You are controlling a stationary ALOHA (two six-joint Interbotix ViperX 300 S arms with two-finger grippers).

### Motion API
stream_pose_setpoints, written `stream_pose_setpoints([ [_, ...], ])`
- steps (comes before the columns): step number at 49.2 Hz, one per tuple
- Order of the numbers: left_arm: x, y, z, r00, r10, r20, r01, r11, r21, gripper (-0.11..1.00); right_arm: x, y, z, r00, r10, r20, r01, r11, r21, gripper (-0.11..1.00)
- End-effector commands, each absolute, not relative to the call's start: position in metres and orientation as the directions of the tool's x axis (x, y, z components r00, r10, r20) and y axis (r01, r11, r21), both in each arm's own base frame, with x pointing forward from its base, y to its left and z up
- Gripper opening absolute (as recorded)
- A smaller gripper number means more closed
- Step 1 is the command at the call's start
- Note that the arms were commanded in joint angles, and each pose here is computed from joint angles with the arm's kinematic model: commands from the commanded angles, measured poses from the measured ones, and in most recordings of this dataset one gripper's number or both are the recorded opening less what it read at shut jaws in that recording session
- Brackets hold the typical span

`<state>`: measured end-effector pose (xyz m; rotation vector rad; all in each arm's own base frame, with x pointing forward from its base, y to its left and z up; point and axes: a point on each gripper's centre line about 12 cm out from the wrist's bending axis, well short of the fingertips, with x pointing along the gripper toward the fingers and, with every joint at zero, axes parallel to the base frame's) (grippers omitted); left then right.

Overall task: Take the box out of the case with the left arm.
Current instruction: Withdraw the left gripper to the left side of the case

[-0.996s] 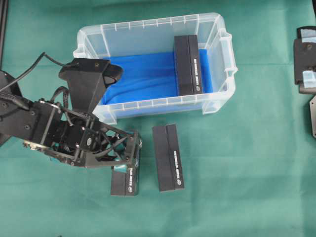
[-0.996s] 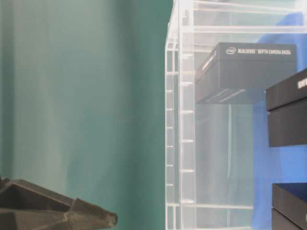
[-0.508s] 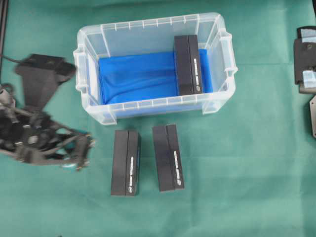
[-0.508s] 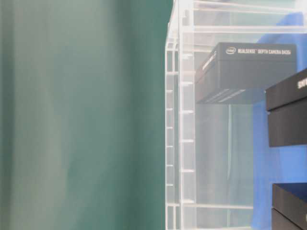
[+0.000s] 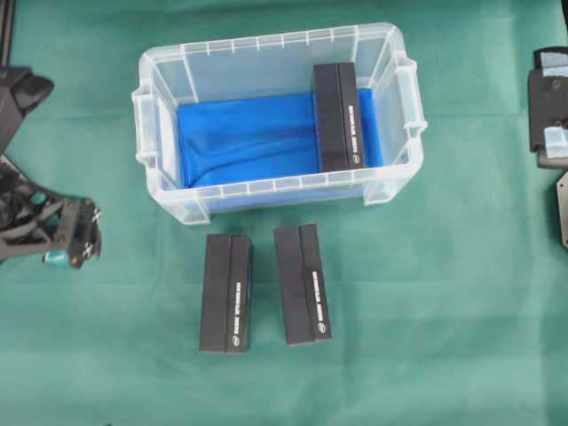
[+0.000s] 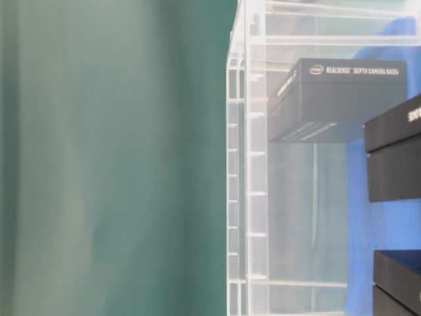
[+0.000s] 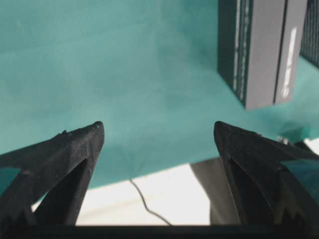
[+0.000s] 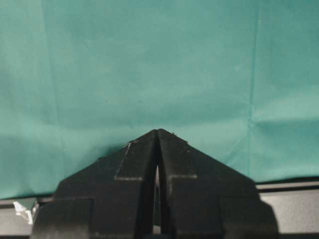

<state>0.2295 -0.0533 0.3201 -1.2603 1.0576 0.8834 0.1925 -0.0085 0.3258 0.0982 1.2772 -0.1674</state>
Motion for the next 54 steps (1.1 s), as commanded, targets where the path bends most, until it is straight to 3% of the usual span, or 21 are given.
stream_pose_setpoints([
  [1, 0.231, -0.037, 0.327, 0.308, -0.018, -0.951, -0.945, 0.11, -0.308, 0.96, 0.193, -0.008, 0.329, 0.293, -0.069, -0.954, 0.18, 0.983, -0.015, 0.0],
  [28, 0.215, 0.065, 0.329, 0.246, 0.103, -0.964, -0.967, 0.09, -0.238, 0.95, 0.193, -0.009, 0.329, 0.291, -0.071, -0.954, 0.182, 0.983, -0.017, 0.0],
  [54, 0.219, 0.073, 0.33, 0.228, 0.096, -0.969, -0.97, 0.111, -0.217, 0.95, 0.193, -0.009, 0.329, 0.293, -0.07, -0.954, 0.179, 0.984, -0.017, 0.0],
])
